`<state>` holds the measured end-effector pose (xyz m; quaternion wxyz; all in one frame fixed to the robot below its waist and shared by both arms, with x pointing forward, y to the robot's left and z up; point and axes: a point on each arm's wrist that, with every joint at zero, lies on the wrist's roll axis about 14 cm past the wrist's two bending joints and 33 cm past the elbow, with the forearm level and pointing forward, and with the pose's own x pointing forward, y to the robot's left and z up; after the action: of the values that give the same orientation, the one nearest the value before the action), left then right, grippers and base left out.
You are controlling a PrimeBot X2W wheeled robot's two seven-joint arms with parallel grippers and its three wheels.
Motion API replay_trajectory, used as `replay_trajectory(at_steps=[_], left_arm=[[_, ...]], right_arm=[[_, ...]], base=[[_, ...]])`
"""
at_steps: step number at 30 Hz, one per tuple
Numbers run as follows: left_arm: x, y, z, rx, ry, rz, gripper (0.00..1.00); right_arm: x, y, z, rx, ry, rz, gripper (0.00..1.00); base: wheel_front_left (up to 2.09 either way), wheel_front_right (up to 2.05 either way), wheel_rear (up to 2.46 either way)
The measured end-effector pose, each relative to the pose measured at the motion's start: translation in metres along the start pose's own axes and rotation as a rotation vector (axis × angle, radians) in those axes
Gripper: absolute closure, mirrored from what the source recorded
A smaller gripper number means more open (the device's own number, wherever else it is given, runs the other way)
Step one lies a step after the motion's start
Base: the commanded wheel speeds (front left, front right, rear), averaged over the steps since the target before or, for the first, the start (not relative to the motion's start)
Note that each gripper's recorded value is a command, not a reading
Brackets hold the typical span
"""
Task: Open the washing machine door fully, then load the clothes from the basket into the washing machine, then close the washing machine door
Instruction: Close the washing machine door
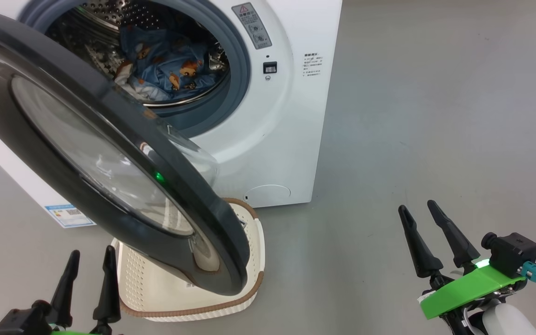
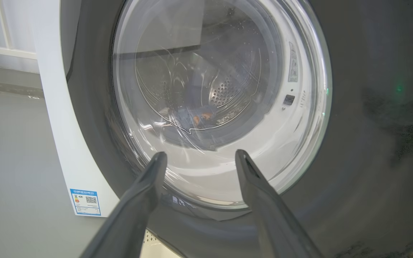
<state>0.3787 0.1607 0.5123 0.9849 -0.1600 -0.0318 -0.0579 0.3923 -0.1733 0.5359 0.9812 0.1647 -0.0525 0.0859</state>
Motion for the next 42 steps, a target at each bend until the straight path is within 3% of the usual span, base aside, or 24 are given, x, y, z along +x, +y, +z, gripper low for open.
replay_trajectory(at_steps=[13, 14, 16, 17, 18, 30, 42], left_arm=[[-0.002, 0.004, 0.002, 0.002, -0.006, 0.012, 0.0], [-0.003, 0.004, 0.002, 0.002, -0.006, 0.014, 0.0], [-0.003, 0.005, 0.003, 0.002, -0.008, 0.017, 0.0], [-0.003, 0.006, 0.004, 0.003, -0.01, 0.021, 0.0], [-0.004, 0.008, 0.005, 0.003, -0.013, 0.024, 0.0], [-0.015, 0.018, 0.011, 0.006, -0.031, 0.062, 0.0], [-0.044, 0.045, 0.027, 0.014, -0.075, 0.164, 0.0]], right_arm=[[0.004, 0.002, -0.001, 0.005, -0.002, 0.006, 0.0], [0.004, 0.003, 0.0, 0.003, -0.002, 0.008, 0.1], [0.005, 0.005, 0.0, -0.006, -0.004, 0.015, 0.6], [0.006, 0.006, 0.001, -0.012, -0.007, 0.019, 0.89], [0.007, 0.006, 0.003, -0.014, -0.011, 0.022, 1.0], [0.036, 0.043, 0.034, -0.015, -0.111, 0.133, 1.0], [0.058, 0.134, 0.072, 0.071, -0.231, 0.397, 1.0]], base=[[0.0, 0.0, 0.0], [0.0, 0.0, 0.0], [0.0, 0.0, 0.0], [0.0, 0.0, 0.0], [0.0, 0.0, 0.0], [0.0, 0.0, 0.0], [0.0, 0.0, 0.0]])
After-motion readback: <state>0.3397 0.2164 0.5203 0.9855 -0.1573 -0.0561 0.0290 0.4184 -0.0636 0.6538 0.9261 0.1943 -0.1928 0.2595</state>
